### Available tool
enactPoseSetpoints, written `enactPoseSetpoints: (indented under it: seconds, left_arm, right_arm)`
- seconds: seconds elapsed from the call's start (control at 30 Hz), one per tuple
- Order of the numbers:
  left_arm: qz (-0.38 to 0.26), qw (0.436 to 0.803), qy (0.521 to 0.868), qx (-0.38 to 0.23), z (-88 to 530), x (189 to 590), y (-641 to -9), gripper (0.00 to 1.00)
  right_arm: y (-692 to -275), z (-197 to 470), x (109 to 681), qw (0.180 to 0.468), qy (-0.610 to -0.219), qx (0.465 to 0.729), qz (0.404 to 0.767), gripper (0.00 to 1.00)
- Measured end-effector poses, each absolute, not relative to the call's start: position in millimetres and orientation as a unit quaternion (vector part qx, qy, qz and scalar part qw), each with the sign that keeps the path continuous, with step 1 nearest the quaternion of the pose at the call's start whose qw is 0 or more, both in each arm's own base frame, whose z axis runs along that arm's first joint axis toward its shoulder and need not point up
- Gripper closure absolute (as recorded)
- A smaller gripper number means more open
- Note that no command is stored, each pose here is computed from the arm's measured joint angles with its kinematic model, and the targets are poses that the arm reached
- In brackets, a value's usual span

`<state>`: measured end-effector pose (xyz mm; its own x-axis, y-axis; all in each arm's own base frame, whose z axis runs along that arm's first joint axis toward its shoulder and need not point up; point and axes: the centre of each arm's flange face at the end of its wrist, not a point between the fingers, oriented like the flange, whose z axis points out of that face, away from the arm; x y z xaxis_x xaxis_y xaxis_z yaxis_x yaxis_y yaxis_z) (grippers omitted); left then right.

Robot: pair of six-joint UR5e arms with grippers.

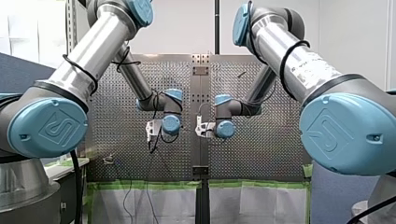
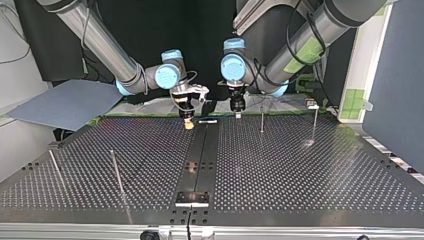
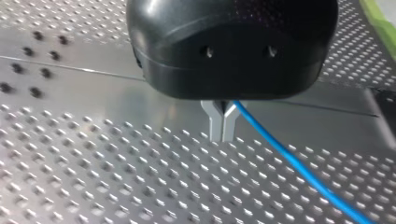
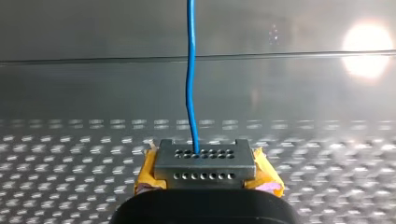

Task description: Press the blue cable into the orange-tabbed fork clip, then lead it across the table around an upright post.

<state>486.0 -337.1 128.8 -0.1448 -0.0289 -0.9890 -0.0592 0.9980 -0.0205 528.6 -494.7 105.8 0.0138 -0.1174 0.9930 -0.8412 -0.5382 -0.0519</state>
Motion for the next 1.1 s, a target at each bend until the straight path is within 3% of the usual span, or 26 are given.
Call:
enactPoseSetpoints:
  seconds: [0.53, 0.83, 1.1]
  left_arm:
    - [-0.017, 0.691, 0.722, -0.027, 245, 490, -366, 1.00]
    - [-0.027, 0.716, 0.696, -0.042, 310, 487, -368, 1.00]
    - [-0.025, 0.727, 0.685, -0.043, 330, 492, -368, 1.00]
  right_arm:
    - [-499, 207, 530, 0.319, -0.358, 0.616, 0.625, 1.00]
    - [-505, 278, 524, 0.334, -0.347, 0.587, 0.651, 1.00]
    - [-501, 339, 517, 0.345, -0.337, 0.566, 0.668, 1.00]
